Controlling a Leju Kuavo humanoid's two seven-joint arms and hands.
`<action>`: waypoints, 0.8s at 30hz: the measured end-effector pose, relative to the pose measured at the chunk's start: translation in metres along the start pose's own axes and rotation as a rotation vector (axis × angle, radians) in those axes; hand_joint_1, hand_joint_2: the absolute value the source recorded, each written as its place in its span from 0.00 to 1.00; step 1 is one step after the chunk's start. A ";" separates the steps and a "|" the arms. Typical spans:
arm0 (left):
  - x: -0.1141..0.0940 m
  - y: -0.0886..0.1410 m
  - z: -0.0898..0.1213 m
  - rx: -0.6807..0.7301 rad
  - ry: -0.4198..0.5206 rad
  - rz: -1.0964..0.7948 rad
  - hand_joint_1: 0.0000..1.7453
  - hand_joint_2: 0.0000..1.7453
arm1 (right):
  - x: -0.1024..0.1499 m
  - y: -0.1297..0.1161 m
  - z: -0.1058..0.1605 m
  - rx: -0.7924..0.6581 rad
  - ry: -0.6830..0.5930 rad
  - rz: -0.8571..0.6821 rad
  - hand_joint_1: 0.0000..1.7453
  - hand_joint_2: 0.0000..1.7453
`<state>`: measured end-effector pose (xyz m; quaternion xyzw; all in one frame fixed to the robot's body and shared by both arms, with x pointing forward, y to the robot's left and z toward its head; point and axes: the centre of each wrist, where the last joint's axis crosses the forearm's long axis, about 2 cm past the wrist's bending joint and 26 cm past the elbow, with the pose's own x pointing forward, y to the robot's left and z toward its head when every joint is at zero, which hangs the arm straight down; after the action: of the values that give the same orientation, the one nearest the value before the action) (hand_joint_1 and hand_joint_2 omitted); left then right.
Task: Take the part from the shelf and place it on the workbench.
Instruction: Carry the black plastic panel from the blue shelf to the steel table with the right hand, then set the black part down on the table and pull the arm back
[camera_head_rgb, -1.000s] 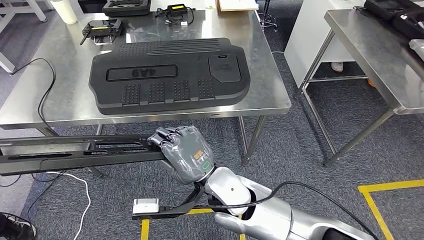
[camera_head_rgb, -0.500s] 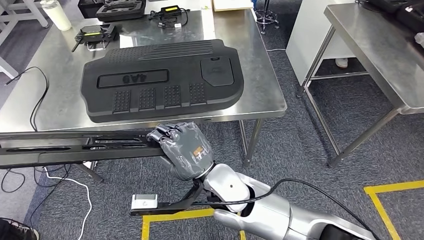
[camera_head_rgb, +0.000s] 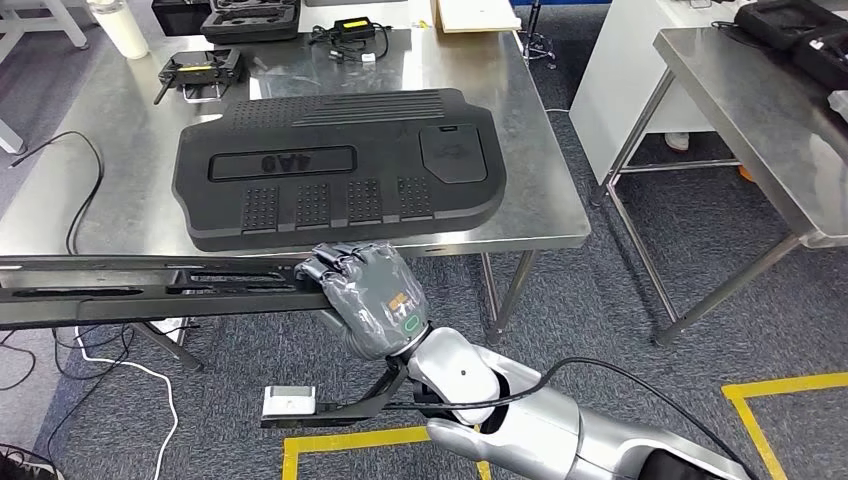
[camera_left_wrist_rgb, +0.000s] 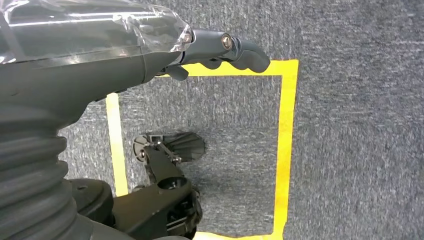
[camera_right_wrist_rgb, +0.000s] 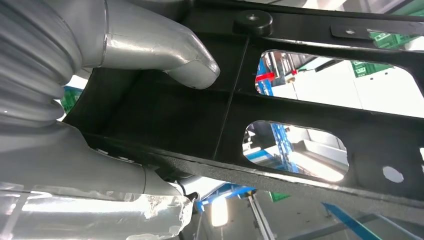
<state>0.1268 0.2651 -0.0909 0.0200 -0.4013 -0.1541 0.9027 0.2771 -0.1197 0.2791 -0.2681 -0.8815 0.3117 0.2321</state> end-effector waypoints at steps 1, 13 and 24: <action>0.000 0.000 0.000 -0.001 0.000 -0.001 0.00 1.00 | 0.000 0.000 0.001 0.002 0.002 0.000 1.00 1.00; 0.003 0.001 -0.002 -0.008 -0.006 -0.004 0.00 1.00 | -0.002 0.001 0.002 0.006 0.008 0.006 1.00 1.00; 0.001 0.000 -0.001 -0.014 -0.001 -0.003 0.00 1.00 | -0.002 0.001 0.001 0.005 0.006 0.011 1.00 1.00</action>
<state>0.1284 0.2649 -0.0905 0.0141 -0.4007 -0.1585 0.9023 0.2785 -0.1210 0.2772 -0.2732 -0.8786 0.3142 0.2339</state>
